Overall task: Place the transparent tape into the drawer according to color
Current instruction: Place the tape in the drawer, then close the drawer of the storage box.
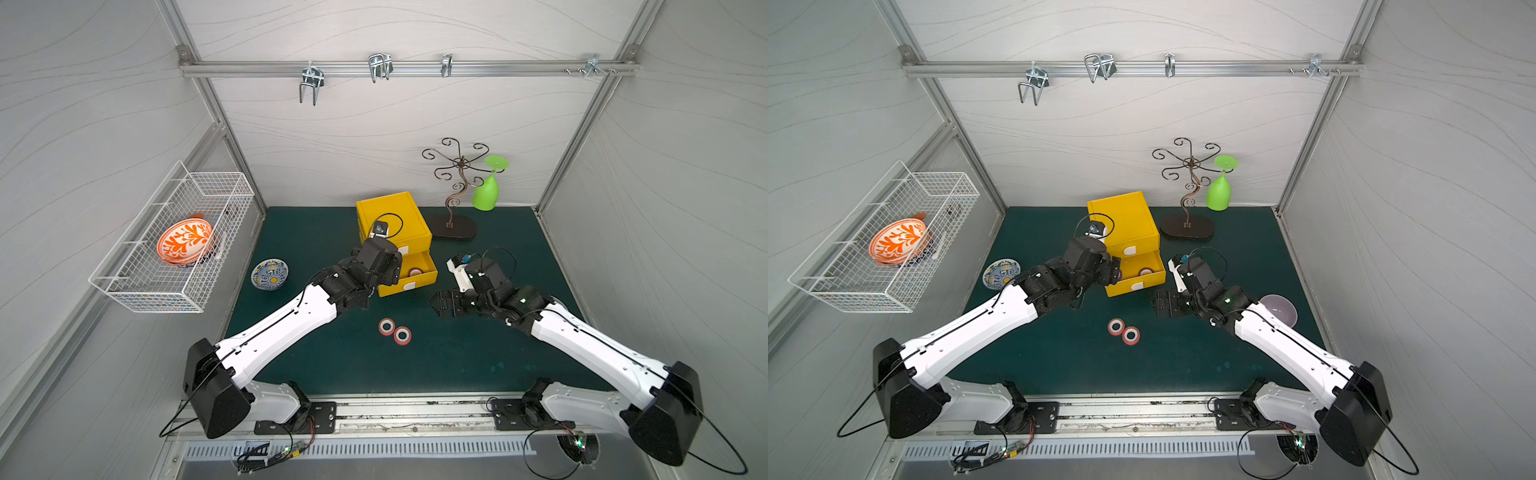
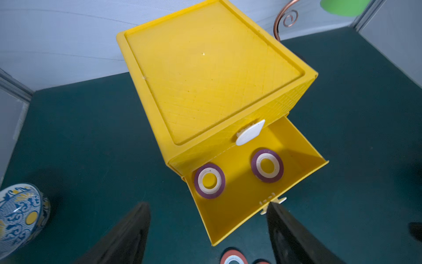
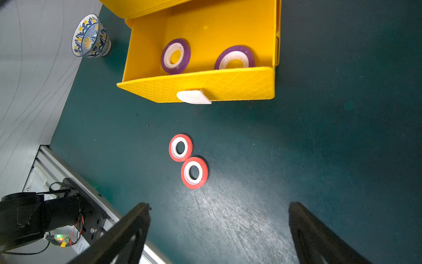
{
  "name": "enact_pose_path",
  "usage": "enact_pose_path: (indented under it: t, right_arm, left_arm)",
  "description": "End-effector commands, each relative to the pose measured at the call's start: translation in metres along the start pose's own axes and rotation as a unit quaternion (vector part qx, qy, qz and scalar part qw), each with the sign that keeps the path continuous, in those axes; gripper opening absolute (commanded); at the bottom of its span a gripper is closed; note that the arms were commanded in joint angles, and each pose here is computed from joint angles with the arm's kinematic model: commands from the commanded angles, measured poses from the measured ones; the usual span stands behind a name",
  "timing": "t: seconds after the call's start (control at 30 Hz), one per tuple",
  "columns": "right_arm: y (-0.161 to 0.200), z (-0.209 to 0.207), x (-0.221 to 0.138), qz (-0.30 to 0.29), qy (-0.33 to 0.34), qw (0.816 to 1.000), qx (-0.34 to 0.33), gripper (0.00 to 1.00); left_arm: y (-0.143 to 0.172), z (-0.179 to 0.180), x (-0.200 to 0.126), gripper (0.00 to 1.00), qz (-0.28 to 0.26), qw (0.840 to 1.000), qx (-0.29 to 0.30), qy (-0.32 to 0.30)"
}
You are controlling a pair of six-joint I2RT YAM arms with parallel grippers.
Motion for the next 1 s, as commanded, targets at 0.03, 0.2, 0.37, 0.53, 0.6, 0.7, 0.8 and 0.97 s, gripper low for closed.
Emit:
enact_pose_path:
  t: [0.03,0.2,0.37,0.53,0.6,0.7,0.8,0.97]
  right_arm:
    - [0.001,0.006,0.010,-0.015,-0.001,1.000,-0.024,0.99]
    - [0.003,0.012,0.016,-0.030,-0.003,0.999,-0.043,0.99]
    - [0.005,0.014,0.024,-0.039,-0.001,0.998,-0.051,0.99]
    - [0.006,0.014,0.030,-0.048,0.000,0.997,-0.056,0.99]
    - [0.007,0.013,0.032,-0.052,0.002,0.997,-0.057,0.99]
    - [0.009,0.014,0.035,-0.062,0.002,0.996,-0.061,0.99]
    - [0.011,0.016,0.038,-0.072,0.004,0.995,-0.070,0.96]
    - [0.012,0.019,0.047,-0.092,0.011,0.992,-0.084,0.91]
  left_arm:
    - [-0.034,0.011,-0.015,0.96,-0.017,0.996,-0.063,0.059]
    - [-0.056,0.032,-0.002,1.00,0.010,0.987,-0.126,0.100]
    - [-0.071,0.049,0.022,0.97,0.045,0.976,-0.178,0.116]
    - [-0.079,0.055,0.049,0.86,0.083,0.965,-0.214,0.125]
    - [-0.078,0.055,0.056,0.82,0.090,0.964,-0.217,0.124]
    - [-0.077,0.056,0.066,0.77,0.101,0.963,-0.220,0.117]
    - [-0.073,0.059,0.074,0.73,0.110,0.964,-0.218,0.104]
    - [-0.068,0.061,0.084,0.67,0.120,0.964,-0.217,0.093]
Point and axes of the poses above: each gripper's point midway between its finger pads, its own x axis out along the fingers, its own z axis along the line the jaws close on, y = z × x, the point moved 9 cm from there along -x, back along the fingers, and after that the axes turned 6 degrees about -x, right-handed, at the moved point
